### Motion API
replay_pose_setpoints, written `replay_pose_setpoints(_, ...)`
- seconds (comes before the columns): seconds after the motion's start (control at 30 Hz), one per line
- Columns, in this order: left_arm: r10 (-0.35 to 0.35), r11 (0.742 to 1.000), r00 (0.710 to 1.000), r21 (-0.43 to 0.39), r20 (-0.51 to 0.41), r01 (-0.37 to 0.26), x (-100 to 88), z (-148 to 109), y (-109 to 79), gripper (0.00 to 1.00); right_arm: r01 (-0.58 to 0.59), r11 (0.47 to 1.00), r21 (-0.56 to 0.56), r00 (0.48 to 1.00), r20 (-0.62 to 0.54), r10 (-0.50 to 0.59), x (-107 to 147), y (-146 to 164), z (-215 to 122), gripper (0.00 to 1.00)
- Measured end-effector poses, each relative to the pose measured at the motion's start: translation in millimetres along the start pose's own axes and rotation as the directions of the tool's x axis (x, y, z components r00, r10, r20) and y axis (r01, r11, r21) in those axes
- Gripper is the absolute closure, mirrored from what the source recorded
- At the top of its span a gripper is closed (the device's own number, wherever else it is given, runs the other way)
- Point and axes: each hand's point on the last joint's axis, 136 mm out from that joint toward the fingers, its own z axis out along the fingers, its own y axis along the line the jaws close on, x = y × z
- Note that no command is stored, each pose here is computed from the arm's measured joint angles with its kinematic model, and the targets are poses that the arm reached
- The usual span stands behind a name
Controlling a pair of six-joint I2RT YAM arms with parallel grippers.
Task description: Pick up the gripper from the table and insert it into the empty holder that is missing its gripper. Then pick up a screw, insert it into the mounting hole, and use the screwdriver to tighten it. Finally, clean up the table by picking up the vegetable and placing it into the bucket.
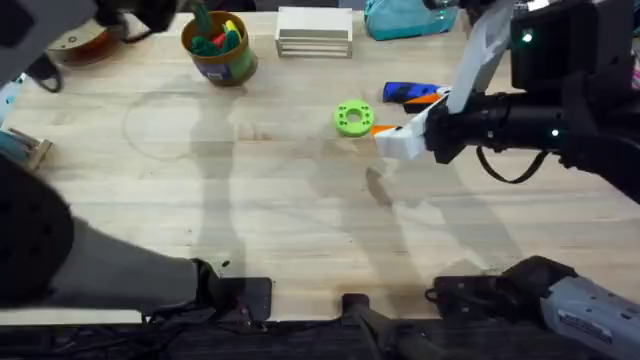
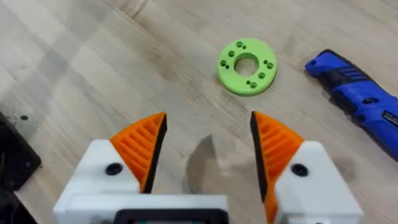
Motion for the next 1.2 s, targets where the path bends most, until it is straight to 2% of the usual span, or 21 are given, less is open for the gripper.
replay_pose_setpoints(0.13, -0.014, 0.999, 0.999, -0.039, -0.045, 0.013, 12.7, 26.0, 18.7, 0.980, 0.000, 1.000, 0.000, 1.000, 0.000, 0.000, 0.0, 0.0, 0.0, 0.212)
replay_pose_setpoints(0.23, -0.029, 0.998, 0.998, -0.063, -0.054, 0.026, 13.9, 37.6, 32.8, 0.980, 0.000, 1.000, 0.000, 1.000, 0.000, 0.000, 0.0, 0.0, 0.0, 0.212)
replay_pose_setpoints(0.37, -0.032, 0.998, 0.999, -0.063, -0.040, 0.030, 9.6, 45.3, 38.9, 0.977, 0.000, 1.000, 0.000, 1.000, 0.000, 0.000, -0.1, 0.0, 0.0, 0.212)
replay_pose_setpoints(0.4, -0.029, 0.998, 0.999, -0.060, -0.036, 0.027, 8.5, 45.7, 38.4, 0.940, 0.000, 1.000, 0.000, 1.000, 0.002, 0.000, -0.6, 0.0, 0.0, 0.212)
replay_pose_setpoints(0.43, -0.027, 0.998, 0.999, -0.056, -0.031, 0.025, 7.3, 45.8, 37.4, 0.817, 0.001, 1.000, 0.000, 1.000, 0.006, -0.001, -1.5, -0.1, 0.0, 0.212)
replay_pose_setpoints(0.57, -0.023, 0.999, 1.000, -0.043, -0.017, 0.022, 3.7, 46.0, 34.2, 0.192, 0.008, 1.000, 0.002, 1.000, 0.027, -0.008, -6.8, -0.5, -0.1, 0.213)
replay_pose_setpoints(0.6, -0.025, 0.999, 1.000, -0.043, -0.017, 0.025, 3.7, 46.0, 34.3, 0.077, 0.009, 1.000, 0.003, 0.999, 0.032, -0.009, -7.9, -0.6, -0.1, 0.212)
replay_pose_setpoints(0.63, -0.025, 0.999, 1.000, -0.043, -0.017, 0.024, 3.7, 46.1, 34.3, 0.040, 0.010, 1.000, 0.003, 0.999, 0.036, -0.010, -8.9, -0.6, -0.2, 0.212)
replay_pose_setpoints(0.73, -0.016, 0.999, 1.000, -0.030, -0.017, 0.015, 3.0, 46.2, 31.7, 0.019, 0.012, 1.000, 0.004, 0.999, 0.042, -0.012, -10.5, -0.7, -0.2, 0.212)
replay_pose_setpoints(0.83, 0.042, 0.999, 0.999, 0.024, -0.017, -0.042, 1.0, 44.9, 20.2, 0.015, 0.011, 1.000, 0.003, 0.999, 0.042, -0.012, -10.4, -0.7, -0.2, 0.212)
replay_pose_setpoints(0.93, 0.099, 0.993, 0.995, 0.064, -0.027, -0.097, 1.8, 33.4, 8.1, 0.013, 0.001, 1.000, 0.003, 0.999, 0.041, -0.002, -10.2, -0.7, -0.2, 0.213)
replay_pose_setpoints(1.03, 0.179, 0.977, 0.984, 0.119, -0.019, -0.175, -0.3, 4.5, -13.6, 0.013, -0.039, 0.999, 0.001, 0.998, 0.041, 0.039, -10.2, -0.7, -0.2, 0.208)
replay_pose_setpoints(1.1, 0.241, 0.960, 0.970, 0.152, -0.018, -0.235, 2.2, -25.2, -29.0, 0.011, -0.061, 0.998, 0.000, 0.997, 0.042, 0.061, -10.4, -0.7, -0.3, 0.208)
replay_pose_setpoints(1.2, 0.333, 0.930, 0.942, 0.179, -0.039, -0.322, 17.7, -71.9, -44.4, 0.010, -0.079, 0.997, 0.000, 0.996, 0.041, 0.079, -11.6, -0.4, -1.7, 0.208)
